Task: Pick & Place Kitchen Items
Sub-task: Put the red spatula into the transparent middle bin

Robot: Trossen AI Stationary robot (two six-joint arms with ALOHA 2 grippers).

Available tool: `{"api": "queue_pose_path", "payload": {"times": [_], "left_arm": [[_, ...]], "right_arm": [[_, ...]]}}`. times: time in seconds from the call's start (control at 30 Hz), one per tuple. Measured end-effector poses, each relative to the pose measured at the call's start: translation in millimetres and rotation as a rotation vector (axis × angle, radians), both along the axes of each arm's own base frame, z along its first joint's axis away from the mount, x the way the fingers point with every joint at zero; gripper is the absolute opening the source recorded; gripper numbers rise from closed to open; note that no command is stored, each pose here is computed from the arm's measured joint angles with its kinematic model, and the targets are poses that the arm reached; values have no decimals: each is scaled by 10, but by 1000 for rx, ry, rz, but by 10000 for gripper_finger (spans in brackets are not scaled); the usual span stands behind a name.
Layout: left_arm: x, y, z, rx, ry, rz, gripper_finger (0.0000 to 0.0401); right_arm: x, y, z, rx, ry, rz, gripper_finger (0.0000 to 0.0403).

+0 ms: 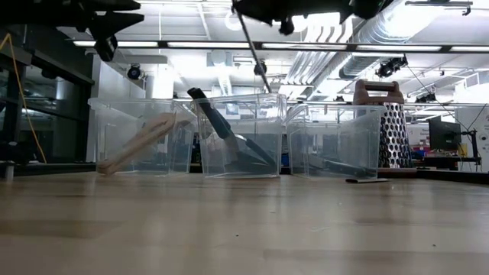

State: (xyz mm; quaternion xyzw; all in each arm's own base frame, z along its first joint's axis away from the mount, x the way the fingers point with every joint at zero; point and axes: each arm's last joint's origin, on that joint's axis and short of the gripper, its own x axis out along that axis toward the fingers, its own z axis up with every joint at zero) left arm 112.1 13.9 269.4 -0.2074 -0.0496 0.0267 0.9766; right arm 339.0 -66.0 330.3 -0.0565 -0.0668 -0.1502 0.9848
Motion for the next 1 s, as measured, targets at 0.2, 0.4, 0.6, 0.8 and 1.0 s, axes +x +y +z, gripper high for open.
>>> {"api": "queue_pose_path", "payload": {"times": [0.2,0.4,0.6,0.8,1.0], "left_arm": [[-56,-13,-29,-14,27,-9,90],[-66,-14,-71,-50,66,-10,90],[-65,-14,-85,-60,81,-10,90],[-66,-14,-85,-60,81,-10,90],[-66,-13,-84,-59,81,-8,90]], "right_arm": [[137,-252,-283,111,34,-88,64],[234,-458,-585,274,55,-197,64],[277,-616,-825,398,86,-245,64],[292,-698,-984,427,142,-270,64],[258,-762,-1036,460,182,-296,64]]}}
